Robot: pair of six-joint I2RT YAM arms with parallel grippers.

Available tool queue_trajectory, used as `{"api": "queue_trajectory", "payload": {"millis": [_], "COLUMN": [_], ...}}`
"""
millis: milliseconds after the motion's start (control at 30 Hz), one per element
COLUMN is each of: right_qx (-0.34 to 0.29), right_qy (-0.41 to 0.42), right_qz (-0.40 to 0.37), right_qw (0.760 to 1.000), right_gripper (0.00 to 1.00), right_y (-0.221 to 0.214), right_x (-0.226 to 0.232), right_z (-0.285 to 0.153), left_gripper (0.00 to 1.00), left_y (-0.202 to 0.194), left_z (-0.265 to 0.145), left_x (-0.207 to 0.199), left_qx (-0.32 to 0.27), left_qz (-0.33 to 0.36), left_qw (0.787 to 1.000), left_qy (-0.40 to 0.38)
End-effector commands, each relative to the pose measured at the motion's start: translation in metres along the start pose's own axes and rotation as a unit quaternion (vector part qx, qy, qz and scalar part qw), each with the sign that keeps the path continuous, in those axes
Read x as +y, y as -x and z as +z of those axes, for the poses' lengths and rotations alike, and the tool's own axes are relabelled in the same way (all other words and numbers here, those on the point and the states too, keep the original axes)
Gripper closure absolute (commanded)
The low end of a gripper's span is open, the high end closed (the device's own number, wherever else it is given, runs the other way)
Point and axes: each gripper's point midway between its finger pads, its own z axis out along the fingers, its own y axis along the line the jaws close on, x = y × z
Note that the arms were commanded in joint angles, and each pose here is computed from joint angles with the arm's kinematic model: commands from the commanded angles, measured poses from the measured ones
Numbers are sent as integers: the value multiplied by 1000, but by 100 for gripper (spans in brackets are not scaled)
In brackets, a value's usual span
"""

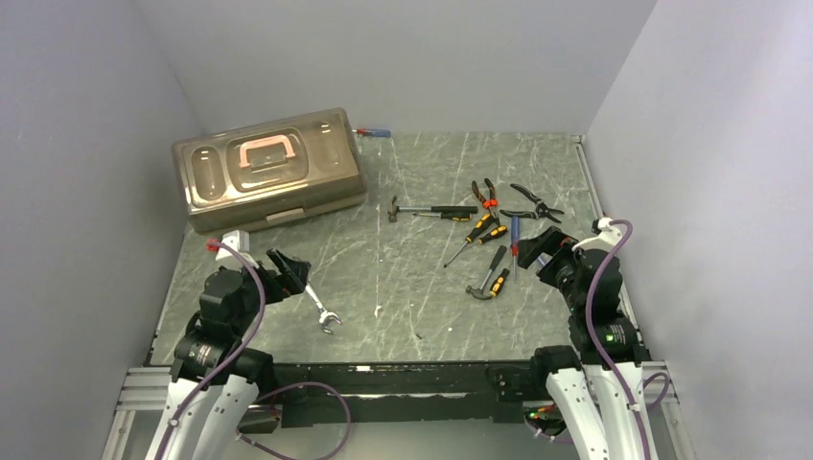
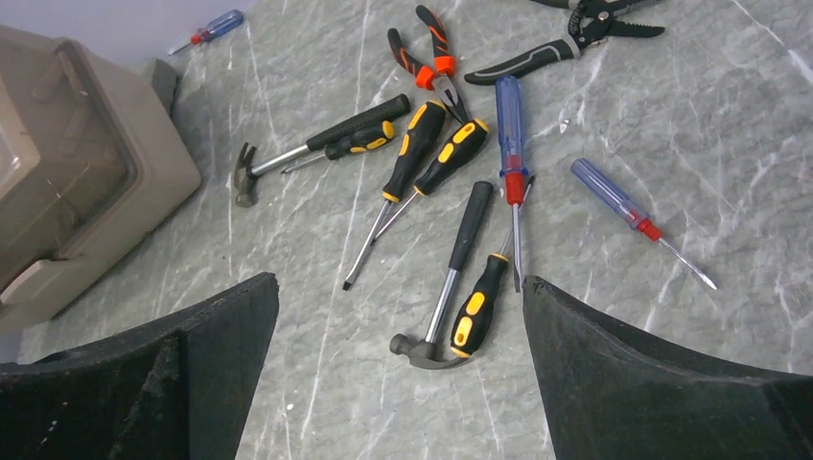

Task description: Pack the tool kit

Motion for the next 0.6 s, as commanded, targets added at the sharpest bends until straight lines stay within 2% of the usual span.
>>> {"api": "queue_trajectory", "payload": {"millis": [0,133,333,567], "right_qx": [-11,-2,0,38], "right_qy": [-11,-9,23,111], "right_qz": [15,17,1,-23], "right_qw": [1000,1000,1000,993], "right_gripper": [0,0,0,0], "right_y": [6,1,4,3], "right_x": [-1,-2,11,49], "right_z": [-3,2,12,36], "left_gripper": [1,1,1,1], "left_y": [9,10,28,102], "left_z": [2,2,-3,-6], "left_x": [-10,-13,-40,-38], "left_qx": [2,3,-5,-17], "left_qz": [12,15,43,109], "left_qw": [1000,1000,996,993], "left_qy": [-12,-18,-74,40]}}
